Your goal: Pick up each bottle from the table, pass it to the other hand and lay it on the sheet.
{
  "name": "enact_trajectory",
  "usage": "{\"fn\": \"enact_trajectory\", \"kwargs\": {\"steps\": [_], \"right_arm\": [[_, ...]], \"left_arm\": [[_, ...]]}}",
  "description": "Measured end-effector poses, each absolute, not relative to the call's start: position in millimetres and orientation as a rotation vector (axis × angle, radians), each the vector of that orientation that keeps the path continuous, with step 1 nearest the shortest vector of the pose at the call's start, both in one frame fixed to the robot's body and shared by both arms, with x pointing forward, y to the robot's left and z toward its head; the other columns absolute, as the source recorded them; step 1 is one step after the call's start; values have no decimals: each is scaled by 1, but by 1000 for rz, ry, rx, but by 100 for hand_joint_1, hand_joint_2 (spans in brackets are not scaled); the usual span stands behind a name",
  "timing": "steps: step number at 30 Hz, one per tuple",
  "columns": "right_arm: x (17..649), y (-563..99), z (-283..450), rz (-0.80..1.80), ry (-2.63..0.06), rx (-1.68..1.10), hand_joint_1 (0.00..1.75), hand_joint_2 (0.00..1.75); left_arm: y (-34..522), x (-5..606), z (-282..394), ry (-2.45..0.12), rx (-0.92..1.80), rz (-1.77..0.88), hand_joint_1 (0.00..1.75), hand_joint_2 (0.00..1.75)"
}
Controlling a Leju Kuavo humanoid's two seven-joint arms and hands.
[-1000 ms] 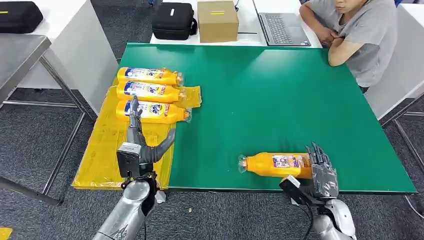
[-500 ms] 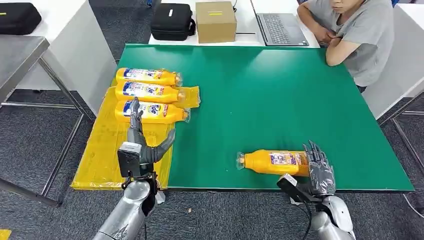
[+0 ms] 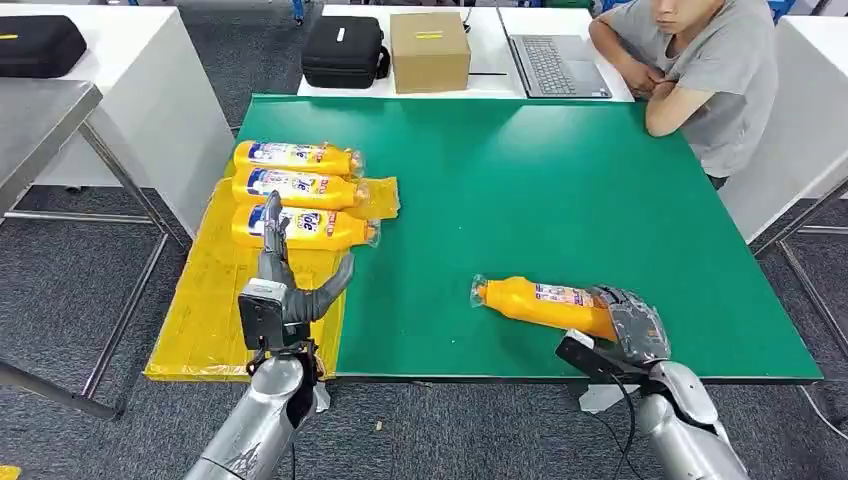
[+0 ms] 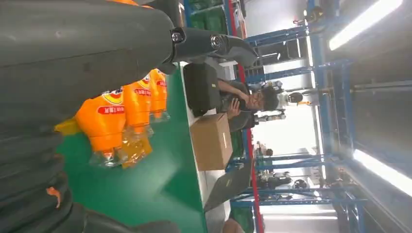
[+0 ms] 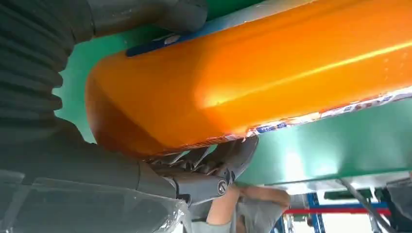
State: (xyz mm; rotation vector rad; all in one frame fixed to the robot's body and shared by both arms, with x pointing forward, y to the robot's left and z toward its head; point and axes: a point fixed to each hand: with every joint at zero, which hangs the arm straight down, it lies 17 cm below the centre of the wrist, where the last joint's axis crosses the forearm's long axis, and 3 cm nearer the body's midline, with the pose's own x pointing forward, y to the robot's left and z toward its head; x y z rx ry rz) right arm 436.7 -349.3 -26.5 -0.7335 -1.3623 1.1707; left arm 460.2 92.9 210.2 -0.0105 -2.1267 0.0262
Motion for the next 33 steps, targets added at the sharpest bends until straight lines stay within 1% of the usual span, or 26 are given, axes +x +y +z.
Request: {"fn": "enact_trajectory", "kwargs": {"steps": [17, 21, 28, 33], "right_arm": [[440, -356, -33, 1201, -1316, -681, 175, 175], [441, -351, -25, 1148, -1384, -665, 175, 175], [434, -338, -2, 951, -1569, -686, 175, 175], [434, -338, -2, 951, -1569, -686, 175, 175]], "left_arm": [[90, 465, 216, -2135, -7, 25, 0, 175], [93, 465, 216, -2138, 21, 27, 0, 175], [99, 467, 214, -2118, 27, 77, 0, 175], [99, 467, 214, -2118, 27, 77, 0, 175]]}}
